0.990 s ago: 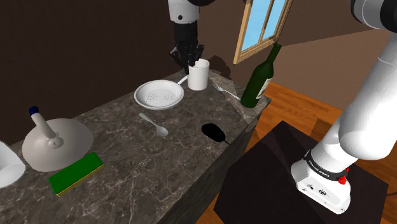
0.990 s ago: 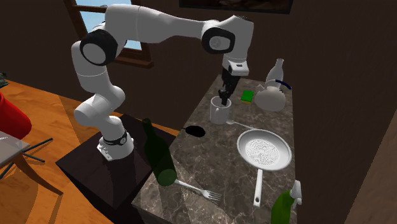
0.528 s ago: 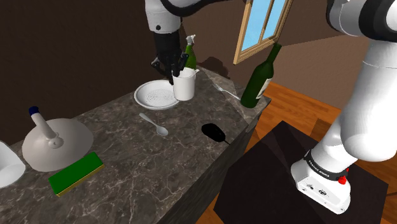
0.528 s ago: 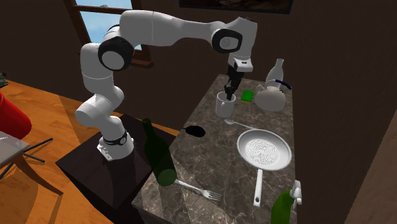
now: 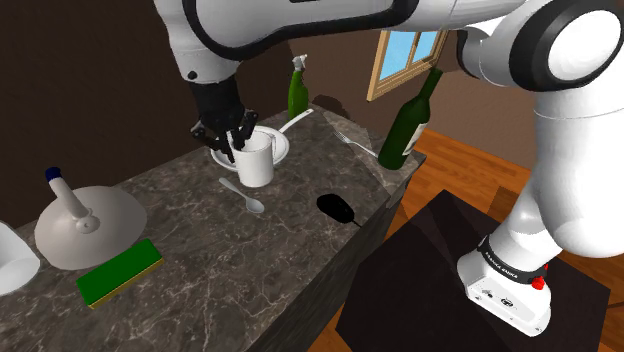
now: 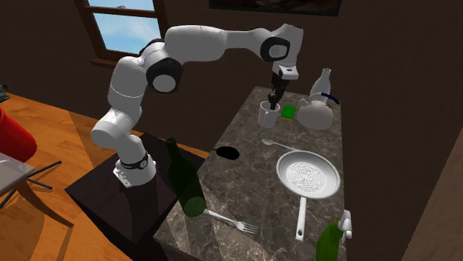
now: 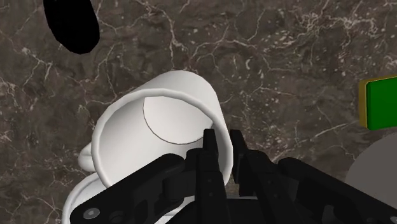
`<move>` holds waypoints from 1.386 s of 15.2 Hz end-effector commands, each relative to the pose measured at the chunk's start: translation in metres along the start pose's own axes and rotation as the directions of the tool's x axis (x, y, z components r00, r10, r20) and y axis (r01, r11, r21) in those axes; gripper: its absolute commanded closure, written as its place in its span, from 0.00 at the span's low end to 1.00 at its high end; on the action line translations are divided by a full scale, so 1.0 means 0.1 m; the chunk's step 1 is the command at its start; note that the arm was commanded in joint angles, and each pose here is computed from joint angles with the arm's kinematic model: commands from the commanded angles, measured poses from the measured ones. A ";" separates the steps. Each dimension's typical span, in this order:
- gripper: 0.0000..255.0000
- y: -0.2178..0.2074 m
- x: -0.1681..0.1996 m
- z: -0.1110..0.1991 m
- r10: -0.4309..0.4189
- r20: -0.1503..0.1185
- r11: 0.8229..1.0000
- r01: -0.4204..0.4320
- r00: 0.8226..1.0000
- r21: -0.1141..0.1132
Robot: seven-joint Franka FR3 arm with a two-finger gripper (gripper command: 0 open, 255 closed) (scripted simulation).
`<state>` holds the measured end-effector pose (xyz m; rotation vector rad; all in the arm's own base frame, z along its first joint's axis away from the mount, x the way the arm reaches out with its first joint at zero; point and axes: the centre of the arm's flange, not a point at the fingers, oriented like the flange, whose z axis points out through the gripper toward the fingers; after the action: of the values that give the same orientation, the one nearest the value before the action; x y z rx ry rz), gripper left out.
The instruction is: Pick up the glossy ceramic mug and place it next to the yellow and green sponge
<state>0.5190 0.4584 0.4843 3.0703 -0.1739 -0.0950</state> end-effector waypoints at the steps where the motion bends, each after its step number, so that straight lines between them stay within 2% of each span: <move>1: 1.00 -0.26 -0.02 0.07 0.002 0.000 1.000 -0.002 1.000 0.000; 7: 1.00 -0.94 -0.13 0.22 0.002 0.000 1.000 -0.002 1.000 0.000; 21: 1.00 -0.99 -0.09 0.96 0.002 0.000 1.000 -0.002 1.000 0.000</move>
<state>0.5140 0.5520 0.3877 3.0690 -0.1767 -0.0949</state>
